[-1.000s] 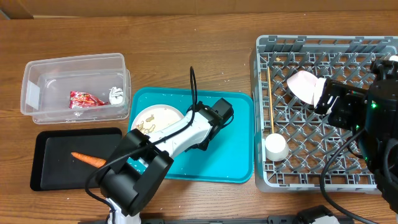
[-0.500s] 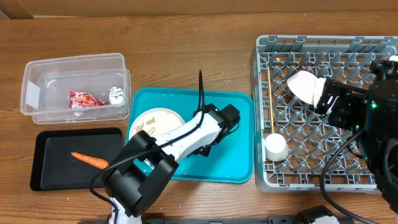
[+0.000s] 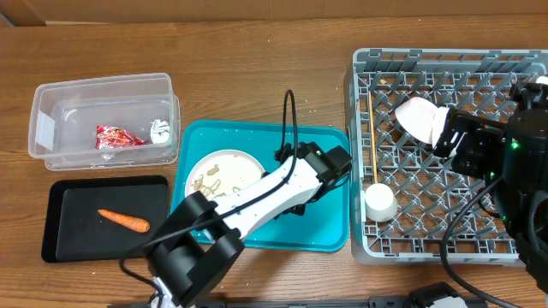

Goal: Sort waste into correct bins and load items into the dishwasher
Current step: 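Grasp the plate rim with left gripper and lift it over the black tray, then tilt the plate with left gripper to dump scraps onto the black tray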

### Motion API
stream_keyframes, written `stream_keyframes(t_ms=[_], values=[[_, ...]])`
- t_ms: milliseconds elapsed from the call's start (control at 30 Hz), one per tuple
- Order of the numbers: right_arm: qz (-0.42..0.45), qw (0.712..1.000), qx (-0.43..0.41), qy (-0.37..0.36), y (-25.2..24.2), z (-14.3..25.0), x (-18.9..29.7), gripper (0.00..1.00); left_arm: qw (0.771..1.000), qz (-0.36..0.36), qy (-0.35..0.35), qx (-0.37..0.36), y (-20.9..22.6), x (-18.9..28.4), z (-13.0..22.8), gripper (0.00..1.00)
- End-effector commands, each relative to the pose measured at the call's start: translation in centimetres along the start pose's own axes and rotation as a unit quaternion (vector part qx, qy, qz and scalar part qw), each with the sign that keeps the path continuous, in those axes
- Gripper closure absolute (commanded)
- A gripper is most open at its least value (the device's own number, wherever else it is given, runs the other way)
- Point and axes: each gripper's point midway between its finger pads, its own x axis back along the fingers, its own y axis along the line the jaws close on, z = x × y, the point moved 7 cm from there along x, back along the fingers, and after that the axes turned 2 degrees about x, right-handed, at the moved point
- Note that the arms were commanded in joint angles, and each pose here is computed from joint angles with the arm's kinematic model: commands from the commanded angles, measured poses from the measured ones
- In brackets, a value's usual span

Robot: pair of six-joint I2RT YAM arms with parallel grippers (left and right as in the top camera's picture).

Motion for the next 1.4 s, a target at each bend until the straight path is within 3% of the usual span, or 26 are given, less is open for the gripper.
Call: stream_keyframes(t_ms=[0, 133, 300, 633, 767, 967, 1367], values=[[0.003, 1.000, -0.006, -0.008, -0.1, -0.3, 0.3, 0.00, 0.995, 0.035, -0.034, 0.091, 2.7, 3.3, -0.7, 0.96], [0.003, 1.000, -0.006, -0.008, -0.1, -0.2, 0.3, 0.00, 0.987, 0.067, -0.058, 0.136, 5.9, 5.5, -1.0, 0.96], [0.003, 1.000, -0.006, -0.008, -0.1, -0.3, 0.3, 0.00, 0.963, 0.100, -0.064, 0.241, 11.9, 6.9, -1.5, 0.96], [0.003, 1.000, -0.006, -0.008, -0.1, -0.2, 0.3, 0.00, 0.935, 0.077, -0.031, 0.344, 20.4, 3.3, -2.1, 0.96], [0.003, 1.000, -0.006, -0.008, -0.1, -0.3, 0.3, 0.00, 0.934, 0.086, -0.027, 0.347, 22.0, 0.2, -2.8, 0.96], [0.003, 1.000, -0.006, -0.008, -0.1, -0.2, 0.3, 0.00, 0.911, 0.085, -0.017, 0.403, 24.4, -3.9, -2.6, 0.95], [0.003, 1.000, -0.006, -0.008, -0.1, -0.2, 0.3, 0.00, 0.880, 0.171, -0.102, 0.431, 27.4, -1.2, -2.6, 0.96]])
